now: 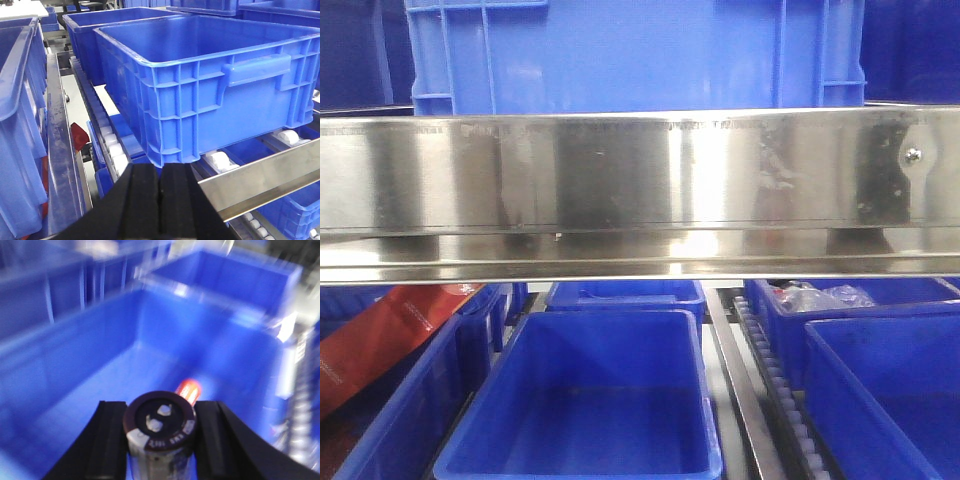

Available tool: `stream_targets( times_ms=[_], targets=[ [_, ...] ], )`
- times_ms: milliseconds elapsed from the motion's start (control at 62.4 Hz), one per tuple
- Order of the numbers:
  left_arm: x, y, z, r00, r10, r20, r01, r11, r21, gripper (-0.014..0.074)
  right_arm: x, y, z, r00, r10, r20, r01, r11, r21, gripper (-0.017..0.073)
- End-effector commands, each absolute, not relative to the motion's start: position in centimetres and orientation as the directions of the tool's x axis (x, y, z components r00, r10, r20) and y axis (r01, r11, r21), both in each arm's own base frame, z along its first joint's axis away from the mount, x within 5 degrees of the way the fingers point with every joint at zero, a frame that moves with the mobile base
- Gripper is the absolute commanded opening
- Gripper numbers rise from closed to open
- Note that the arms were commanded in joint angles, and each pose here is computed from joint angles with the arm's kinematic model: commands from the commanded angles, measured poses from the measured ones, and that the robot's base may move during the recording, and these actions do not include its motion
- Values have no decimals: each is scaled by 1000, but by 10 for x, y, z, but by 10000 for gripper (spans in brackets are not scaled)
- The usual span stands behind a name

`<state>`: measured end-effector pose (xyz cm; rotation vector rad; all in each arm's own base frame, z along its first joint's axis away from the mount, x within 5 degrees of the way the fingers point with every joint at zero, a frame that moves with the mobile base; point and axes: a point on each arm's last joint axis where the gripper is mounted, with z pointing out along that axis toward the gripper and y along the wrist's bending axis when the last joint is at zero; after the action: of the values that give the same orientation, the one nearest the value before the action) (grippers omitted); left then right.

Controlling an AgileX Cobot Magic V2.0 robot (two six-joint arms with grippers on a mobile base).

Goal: Place cylindrical capacitor in blue bin on shelf
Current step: 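Open the right gripper to drop the black capacitor into the bin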

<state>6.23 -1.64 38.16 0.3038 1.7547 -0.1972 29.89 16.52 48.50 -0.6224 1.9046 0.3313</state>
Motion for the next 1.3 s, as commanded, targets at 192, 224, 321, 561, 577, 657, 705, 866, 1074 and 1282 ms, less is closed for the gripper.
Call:
stream_targets(
  times_ms=[192,224,321,561,577,657,705,866,1074,1282],
  targets=[
    [61,-15,379,-208,96,-973,306,952,29,-111,357,196,424,-426,-350,-834,-573,818,-52,-162],
    [61,-15,378,-211,97,-973,305,952,29,-111,360,198,419,-435,-356,-827,-573,818,-50,-162],
    [61,-15,378,-211,97,-973,305,952,29,-111,370,203,402,-464,-371,-804,-575,817,-45,-162],
    [61,-15,378,-211,97,-973,305,952,29,-111,374,205,394,-479,-379,-792,-576,816,-42,-119],
    [61,-15,378,-211,97,-973,305,952,29,-111,374,205,394,-481,-380,-790,-576,816,-42,-87],
    [61,-15,378,-211,97,-973,305,952,29,-111,372,205,395,-486,-381,-786,-578,815,-37,120],
    [61,-15,378,-211,97,-973,305,952,29,-111,372,205,395,-492,-380,-784,-578,815,-33,255],
    [61,-15,378,-211,97,-973,305,952,29,-111,368,203,400,-493,-371,-787,-578,816,-23,573],
    [61,-15,378,-212,98,-972,305,952,29,-111,351,196,425,-460,-337,-822,-582,813,-7,398],
    [61,-15,378,-212,98,-972,305,952,29,-111,315,177,464,-415,-317,-853,-586,810,-16,-7]
  ],
)
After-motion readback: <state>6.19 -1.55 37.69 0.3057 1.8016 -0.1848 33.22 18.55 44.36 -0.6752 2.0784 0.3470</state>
